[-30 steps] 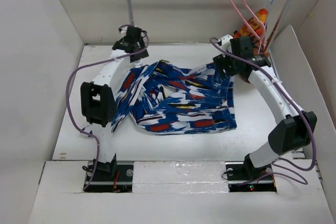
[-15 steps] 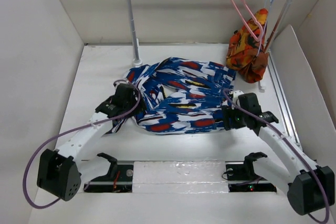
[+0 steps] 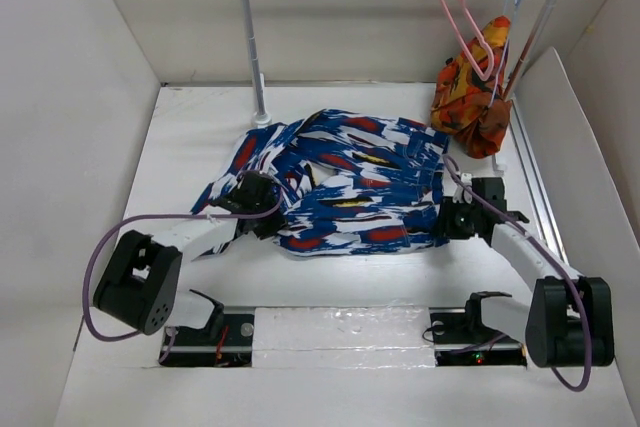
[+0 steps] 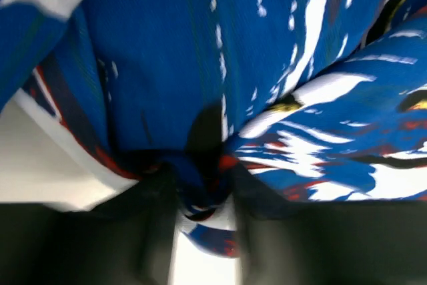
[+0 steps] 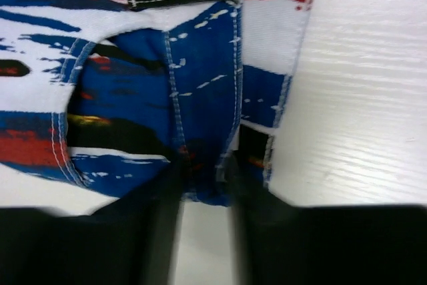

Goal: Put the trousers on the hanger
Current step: Flatten out the trousers at the center of the board.

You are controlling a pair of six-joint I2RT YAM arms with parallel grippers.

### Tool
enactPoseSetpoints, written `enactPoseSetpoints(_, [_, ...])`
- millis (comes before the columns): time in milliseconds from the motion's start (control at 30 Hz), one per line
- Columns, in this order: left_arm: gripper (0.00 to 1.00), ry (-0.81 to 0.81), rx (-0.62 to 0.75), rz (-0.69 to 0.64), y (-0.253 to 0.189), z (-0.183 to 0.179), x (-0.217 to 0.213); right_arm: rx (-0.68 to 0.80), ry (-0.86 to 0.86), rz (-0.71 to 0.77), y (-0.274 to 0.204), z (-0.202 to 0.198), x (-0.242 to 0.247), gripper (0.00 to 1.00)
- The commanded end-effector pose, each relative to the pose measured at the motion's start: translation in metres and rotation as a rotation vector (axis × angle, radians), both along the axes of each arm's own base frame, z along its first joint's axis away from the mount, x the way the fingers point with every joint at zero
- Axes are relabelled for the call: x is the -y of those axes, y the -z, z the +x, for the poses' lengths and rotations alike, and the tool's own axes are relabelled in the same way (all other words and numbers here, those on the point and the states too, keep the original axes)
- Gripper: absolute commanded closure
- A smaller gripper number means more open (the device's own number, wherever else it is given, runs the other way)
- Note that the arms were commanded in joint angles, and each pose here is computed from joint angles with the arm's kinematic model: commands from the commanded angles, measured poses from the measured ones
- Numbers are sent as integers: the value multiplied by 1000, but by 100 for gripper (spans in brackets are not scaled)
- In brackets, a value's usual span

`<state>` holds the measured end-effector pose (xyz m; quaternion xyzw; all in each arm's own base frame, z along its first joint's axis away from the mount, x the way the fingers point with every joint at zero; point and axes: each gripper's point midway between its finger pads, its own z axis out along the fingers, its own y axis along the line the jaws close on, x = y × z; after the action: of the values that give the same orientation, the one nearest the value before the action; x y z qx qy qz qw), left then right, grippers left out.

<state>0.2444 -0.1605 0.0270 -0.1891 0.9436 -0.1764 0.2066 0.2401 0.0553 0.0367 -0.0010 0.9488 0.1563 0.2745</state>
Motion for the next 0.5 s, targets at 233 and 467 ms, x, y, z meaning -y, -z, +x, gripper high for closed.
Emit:
enactPoseSetpoints(233, [100,75,114,-42,-44,0,14,156,100,-43,-62,13,29,100])
enactPoseSetpoints(467, [90,407,89,-162,-110,-86,112,211,457,-438,-134,2,145,100])
